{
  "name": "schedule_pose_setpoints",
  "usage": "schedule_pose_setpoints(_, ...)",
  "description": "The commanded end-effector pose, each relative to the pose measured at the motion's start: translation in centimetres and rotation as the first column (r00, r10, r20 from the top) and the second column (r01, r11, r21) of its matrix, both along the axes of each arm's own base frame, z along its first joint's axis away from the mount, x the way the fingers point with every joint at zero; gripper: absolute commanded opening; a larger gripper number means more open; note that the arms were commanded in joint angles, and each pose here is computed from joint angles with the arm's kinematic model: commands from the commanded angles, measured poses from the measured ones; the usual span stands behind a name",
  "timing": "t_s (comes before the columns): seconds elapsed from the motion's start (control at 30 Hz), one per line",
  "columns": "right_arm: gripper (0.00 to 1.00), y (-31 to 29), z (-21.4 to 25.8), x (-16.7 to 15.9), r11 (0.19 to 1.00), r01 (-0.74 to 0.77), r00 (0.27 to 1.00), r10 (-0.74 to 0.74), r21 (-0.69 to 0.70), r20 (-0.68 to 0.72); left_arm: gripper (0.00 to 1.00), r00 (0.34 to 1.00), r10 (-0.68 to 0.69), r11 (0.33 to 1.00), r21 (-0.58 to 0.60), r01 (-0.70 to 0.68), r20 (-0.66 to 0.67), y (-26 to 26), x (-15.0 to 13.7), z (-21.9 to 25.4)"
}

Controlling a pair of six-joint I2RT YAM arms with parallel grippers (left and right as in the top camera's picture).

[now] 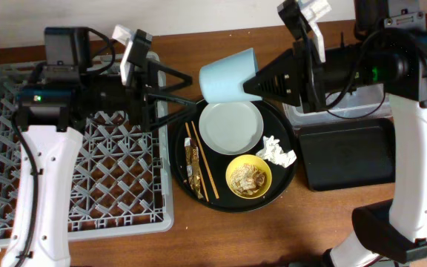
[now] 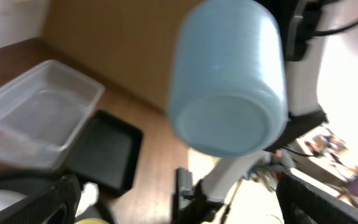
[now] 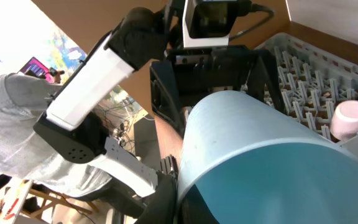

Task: Sort waste into correct bins and load items into the dishwasher rack
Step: 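Lift the blue cup and hand it to the left gripper, then lower the blue cup into the rack with the left gripper, release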

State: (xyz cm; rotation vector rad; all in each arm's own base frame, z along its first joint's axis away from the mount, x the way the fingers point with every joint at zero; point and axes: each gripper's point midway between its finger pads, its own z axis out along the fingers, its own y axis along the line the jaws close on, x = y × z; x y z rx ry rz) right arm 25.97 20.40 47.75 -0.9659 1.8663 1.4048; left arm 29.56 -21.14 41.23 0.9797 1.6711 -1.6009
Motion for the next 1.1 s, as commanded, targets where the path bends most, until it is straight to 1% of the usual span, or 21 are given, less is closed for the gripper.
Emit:
schedule_pose_setpoints(0.0,0.04,1.2,0.6,-1.6,0.998,-0.062,0.998,0.061,0.013,0.024,0.99,0.988,-0.138,0.986,-0.081,0.143,0.069,-1.6,-2.9,1.9)
schedule_pose_setpoints(0.17,0.04,2.3,-0.7,-1.8,0.996,-0.062,0.997,0.064,-0.066,0.038,0.98,0.976,-0.195,0.976,-0.083,0.204,0.101,-3.2,-4.4,2.2)
schedule_pose_setpoints(0.33,0.04,2.3,-1.1,-1.6,0.995,-0.048,0.998,0.052,-0.091,0.041,0.89,0.97,-0.199,0.974,-0.084,0.212,0.136,-3.2,-4.8,2.7)
schedule_pose_setpoints(0.37,0.04,2.2,-1.3,-1.4,0.994,-0.039,0.998,0.043,-0.102,0.044,0.84,0.97,-0.199,0.974,-0.084,0.212,0.139,-3.2,-4.9,2.8)
schedule_pose_setpoints(0.5,0.04,2.2,-1.4,-1.3,0.994,-0.034,0.998,0.039,-0.108,0.045,0.79,0.969,-0.199,0.973,-0.085,0.213,0.145,-3.1,-5.1,2.9)
schedule_pose_setpoints(0.57,0.04,2.2,-1.4,-1.3,0.994,-0.034,0.998,0.039,-0.108,0.046,0.71,0.969,-0.199,0.973,-0.085,0.213,0.144,-3.1,-5.1,2.9)
schedule_pose_setpoints(0.63,0.04,2.2,-1.4,-1.3,0.994,-0.034,0.998,0.039,-0.108,0.046,0.6,0.969,-0.199,0.973,-0.085,0.213,0.148,-3.1,-5.1,3.0)
schedule_pose_setpoints(0.67,0.09,2.2,-1.4,-1.3,0.994,-0.034,0.998,0.039,-0.108,0.045,0.56,0.969,-0.197,0.974,-0.083,0.21,0.149,-3.2,-5.0,2.9)
schedule_pose_setpoints(0.73,0.15,2.1,-1.4,-1.2,0.994,-0.03,0.998,0.035,-0.108,0.046,0.54,0.972,-0.178,0.98,-0.066,0.19,0.151,-3.2,-4.7,2.6)
schedule_pose_setpoints(0.77,0.17,1.9,-1.4,-1.1,0.994,-0.024,0.999,0.029,-0.108,0.046,0.51,0.977,-0.157,0.985,-0.045,0.165,0.146,-3.3,-4.2,2.3)
schedule_pose_setpoints(0.8,0.17,1.7,-1.4,-0.9,0.994,-0.016,0.999,0.021,-0.108,0.045,0.5,0.981,-0.134,0.99,-0.023,0.138,0.14,-3.4,-3.8,1.9)
schedule_pose_setpoints(0.83,0.2,1.6,-1.4,-0.8,0.994,-0.01,0.999,0.015,-0.108,0.046,0.5,0.985,-0.11,0.994,-0.002,0.112,0.129,-3.5,-3.3,1.6)
schedule_pose_setpoints(0.87,0.3,1.3,-1.4,-0.6,0.994,0.001,0.999,0.004,-0.108,0.045,0.5,0.989,-0.084,0.996,0.022,0.082,0.12,-3.5,-2.8,1.2)
schedule_pose_setpoints(0.93,0.42,0.7,-1.4,0.0,0.994,0.026,0.999,-0.021,-0.108,0.045,0.5,0.993,-0.032,0.997,0.067,0.025,0.11,-3.5,-1.9,0.4)
schedule_pose_setpoints(1.0,0.5,-0.2,-1.4,0.7,0.992,0.058,0.998,-0.054,-0.108,0.045,0.49,0.994,0.074,0.984,0.155,-0.085,0.079,-3.1,-0.1,-1.2)
schedule_pose_setpoints(1.07,0.55,-1.6,-1.4,1.7,0.988,0.11,0.993,-0.105,-0.109,0.045,0.45,0.976,0.213,0.936,0.278,-0.218,0.047,-1.8,1.9,-3.5)
